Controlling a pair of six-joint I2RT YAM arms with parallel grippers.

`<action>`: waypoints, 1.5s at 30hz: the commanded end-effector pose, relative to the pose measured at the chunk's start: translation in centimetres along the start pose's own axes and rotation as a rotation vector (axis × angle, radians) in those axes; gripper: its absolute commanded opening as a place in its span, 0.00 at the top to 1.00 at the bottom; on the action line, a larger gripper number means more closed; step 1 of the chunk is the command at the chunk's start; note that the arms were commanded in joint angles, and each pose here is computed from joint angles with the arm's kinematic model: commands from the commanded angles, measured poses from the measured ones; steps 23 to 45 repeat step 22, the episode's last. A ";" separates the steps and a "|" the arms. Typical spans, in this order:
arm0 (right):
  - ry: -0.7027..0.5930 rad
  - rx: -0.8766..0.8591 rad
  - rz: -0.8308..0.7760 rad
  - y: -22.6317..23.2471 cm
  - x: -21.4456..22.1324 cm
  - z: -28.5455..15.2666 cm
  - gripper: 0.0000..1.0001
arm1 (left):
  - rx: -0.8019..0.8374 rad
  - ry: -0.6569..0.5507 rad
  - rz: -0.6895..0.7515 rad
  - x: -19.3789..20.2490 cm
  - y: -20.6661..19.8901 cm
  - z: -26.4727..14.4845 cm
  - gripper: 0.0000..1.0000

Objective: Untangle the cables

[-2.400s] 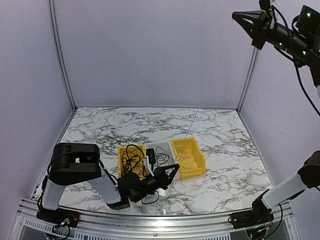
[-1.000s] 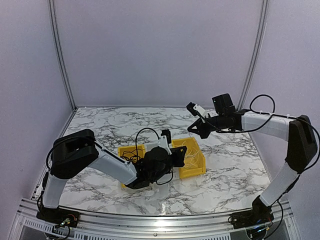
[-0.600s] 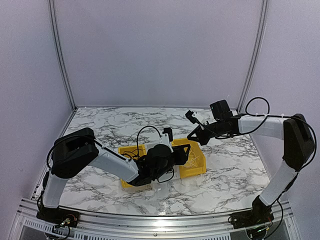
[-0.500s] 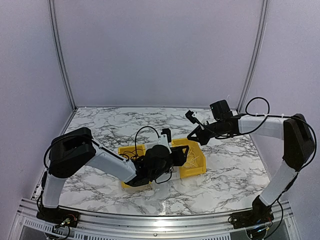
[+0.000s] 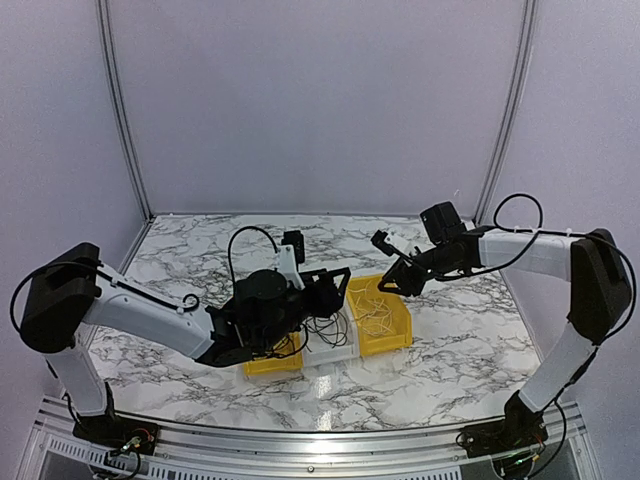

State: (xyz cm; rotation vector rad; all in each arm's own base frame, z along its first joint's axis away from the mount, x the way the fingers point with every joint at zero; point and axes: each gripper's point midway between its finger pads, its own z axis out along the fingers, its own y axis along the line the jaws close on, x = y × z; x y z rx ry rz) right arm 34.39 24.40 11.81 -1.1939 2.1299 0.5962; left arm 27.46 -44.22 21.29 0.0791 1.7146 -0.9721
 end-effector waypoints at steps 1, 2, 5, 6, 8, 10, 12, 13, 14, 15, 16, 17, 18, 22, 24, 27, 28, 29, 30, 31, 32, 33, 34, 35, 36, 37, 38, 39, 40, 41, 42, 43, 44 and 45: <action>-0.102 0.141 -0.073 -1.8 -3.9 -5.3 0.64 | -0.060 -0.005 0.130 -1.7 1.8 -2.4 0.34; -0.128 0.170 -0.070 -2.4 -4.4 -6.4 0.62 | -0.085 -0.004 0.158 -2.3 2.2 -3.1 0.29; -0.219 0.288 -0.023 -5.0 -5.1 -10.3 0.46 | -0.204 0.014 0.258 -4.1 4.5 -5.1 0.22; -0.246 0.328 -0.002 -5.9 -5.1 -11.8 0.40 | -0.240 0.015 0.293 -4.8 5.2 -5.9 0.20; -0.314 0.406 0.040 -7.7 -5.1 -15.1 0.31 | -0.320 0.026 0.364 -6.2 6.9 -7.3 0.14; -0.380 0.476 0.078 -9.1 -4.8 -18.3 0.24 | -0.408 0.053 0.431 -7.7 9.0 -8.6 0.10; -0.439 0.547 0.100 -9.8 -4.7 -20.9 0.15 | -0.501 0.096 0.480 -9.2 11.3 -9.7 0.02; -0.469 0.574 0.102 -9.9 -4.8 -22.0 0.10 | -0.553 0.117 0.498 -10.2 12.6 -10.4 0.01; -0.493 0.606 0.109 -9.9 -5.0 -22.9 0.03 | -0.589 0.125 0.509 -11.2 13.6 -10.8 0.01; -0.524 0.626 0.108 -9.8 -5.4 -23.7 0.02 | -0.629 0.143 0.530 -12.0 14.9 -11.4 0.01; -0.550 0.641 0.123 -9.8 -5.8 -24.4 0.02 | -0.658 0.145 0.543 -13.0 15.9 -11.9 0.01; -0.576 0.654 0.151 -10.0 -6.2 -25.0 0.01 | -0.695 0.136 0.549 -14.2 17.2 -12.4 0.01; -0.591 0.663 0.185 -10.3 -6.4 -25.4 0.02 | -0.719 0.121 0.539 -15.3 17.9 -12.9 0.01; -0.619 0.683 0.233 -10.9 -7.0 -26.3 0.01 | -0.736 0.104 0.499 -18.0 19.6 -13.8 0.01; -0.619 0.683 0.233 -10.9 -7.0 -26.3 0.01 | -0.736 0.104 0.499 -18.0 19.6 -13.8 0.01; -0.619 0.683 0.233 -10.9 -7.0 -26.3 0.01 | -0.736 0.104 0.499 -18.0 19.6 -13.8 0.01; -0.619 0.683 0.233 -10.9 -7.0 -26.3 0.01 | -0.736 0.104 0.499 -18.0 19.6 -13.8 0.01; -0.619 0.683 0.233 -10.9 -7.0 -26.3 0.01 | -0.736 0.104 0.499 -18.0 19.6 -13.8 0.01; -0.619 0.683 0.233 -10.9 -7.0 -26.3 0.01 | -0.736 0.104 0.499 -18.0 19.6 -13.8 0.01; -0.619 0.683 0.233 -10.9 -7.0 -26.3 0.01 | -0.736 0.104 0.499 -18.0 19.6 -13.8 0.01; -0.619 0.683 0.233 -10.9 -7.0 -26.3 0.01 | -0.736 0.104 0.499 -18.0 19.6 -13.8 0.01; -0.619 0.683 0.233 -10.9 -7.0 -26.3 0.01 | -0.736 0.104 0.499 -18.0 19.6 -13.8 0.01; -0.619 0.683 0.233 -10.9 -7.0 -26.3 0.01 | -0.736 0.104 0.499 -18.0 19.6 -13.8 0.01; -0.619 0.683 0.233 -10.9 -7.0 -26.3 0.01 | -0.736 0.104 0.499 -18.0 19.6 -13.8 0.01; -0.619 0.683 0.233 -10.9 -7.0 -26.3 0.01 | -0.736 0.104 0.499 -18.0 19.6 -13.8 0.01; -0.619 0.683 0.233 -10.9 -7.0 -26.3 0.01 | -0.736 0.104 0.499 -18.0 19.6 -13.8 0.01; -0.619 0.683 0.233 -10.9 -7.0 -26.3 0.01 | -0.736 0.104 0.499 -18.0 19.6 -13.8 0.01; -0.619 0.683 0.233 -10.9 -7.0 -26.3 0.01 | -0.736 0.104 0.499 -18.0 19.6 -13.8 0.01; -0.619 0.683 0.233 -10.9 -7.0 -26.3 0.01 | -0.736 0.104 0.499 -18.0 19.6 -13.8 0.01; -0.619 0.683 0.233 -10.9 -7.0 -26.3 0.01 | -0.736 0.104 0.499 -18.0 19.6 -13.8 0.01; -0.619 0.683 0.233 -10.9 -7.0 -26.3 0.01 | -0.736 0.104 0.499 -18.0 19.6 -13.8 0.01; -0.619 0.683 0.233 -10.9 -7.0 -26.3 0.01 | -0.736 0.104 0.499 -18.0 19.6 -13.8 0.01; -0.619 0.683 0.233 -10.9 -7.0 -26.3 0.01 | -0.736 0.104 0.499 -18.0 19.6 -13.8 0.01; -0.619 0.683 0.233 -10.9 -7.0 -26.3 0.01 | -0.736 0.104 0.499 -18.0 19.6 -13.8 0.01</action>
